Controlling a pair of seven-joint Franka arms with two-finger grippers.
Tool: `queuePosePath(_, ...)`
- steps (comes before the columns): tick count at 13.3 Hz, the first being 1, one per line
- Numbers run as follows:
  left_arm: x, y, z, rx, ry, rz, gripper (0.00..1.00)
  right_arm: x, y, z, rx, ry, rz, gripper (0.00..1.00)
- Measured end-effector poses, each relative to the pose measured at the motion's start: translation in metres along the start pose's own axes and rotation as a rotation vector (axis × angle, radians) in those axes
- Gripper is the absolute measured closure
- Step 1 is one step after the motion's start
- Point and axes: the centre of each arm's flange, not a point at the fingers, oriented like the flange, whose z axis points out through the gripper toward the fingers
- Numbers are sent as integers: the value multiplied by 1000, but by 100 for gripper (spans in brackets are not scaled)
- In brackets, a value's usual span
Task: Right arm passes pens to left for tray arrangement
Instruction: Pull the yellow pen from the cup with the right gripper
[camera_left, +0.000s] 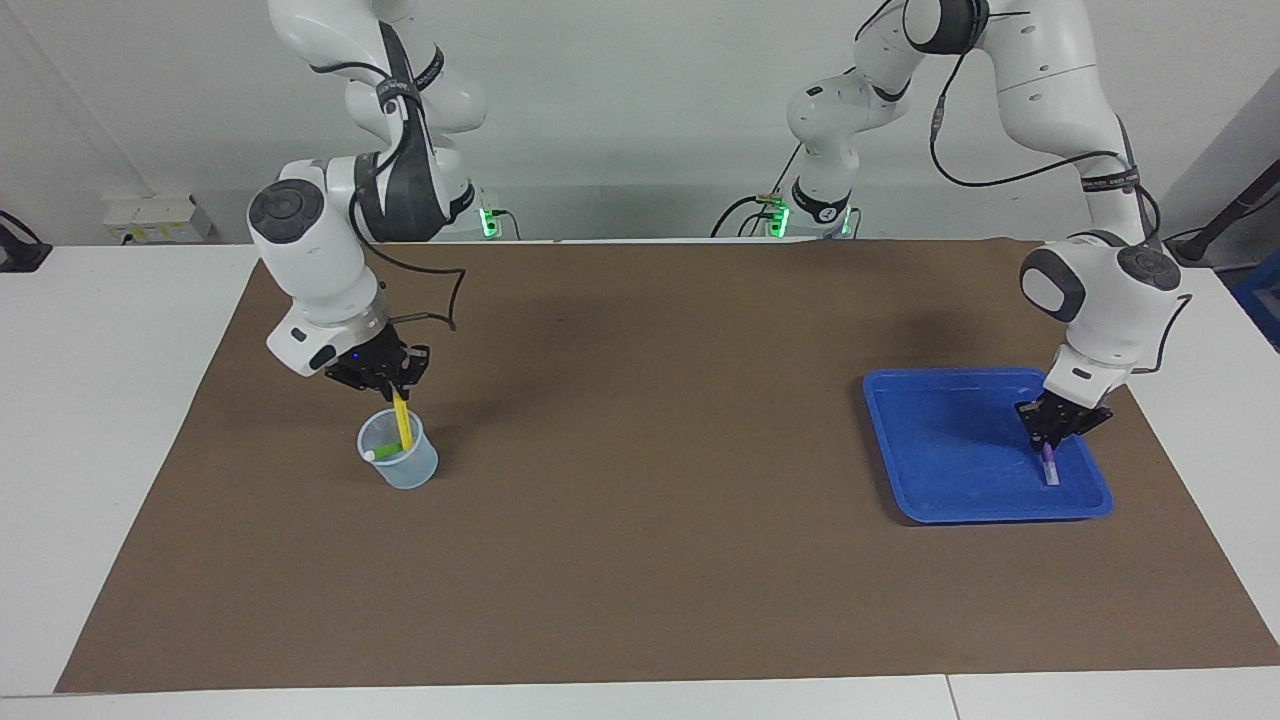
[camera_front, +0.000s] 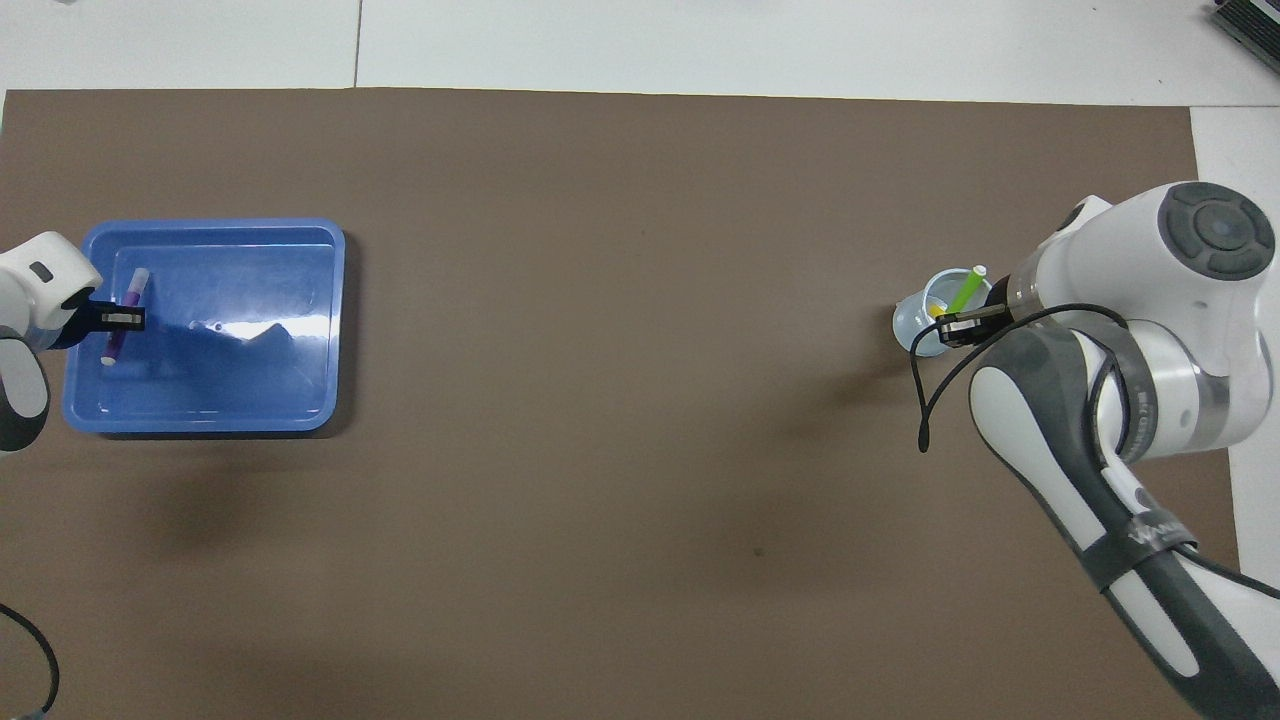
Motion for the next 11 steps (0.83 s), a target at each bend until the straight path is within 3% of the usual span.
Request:
queuePosePath(3,0,0,0,0,0,0,53,-14,5,-55,31,-31,7,82)
queuePosePath(4,0,0,0,0,0,0,53,-18,9,-72,36,-44,6,82)
queuePosePath(6,0,1,0,-1,1,1,42,-28,19,-103,41,-64,2,82)
queuePosePath(8,3,4,-1,-4,3,-6,42,-39,20,-132,49,-74,1,82)
queuePosePath(11,21,16,-18,-17,-12,-43,42,-52,11,-156,126,-78,-2,82)
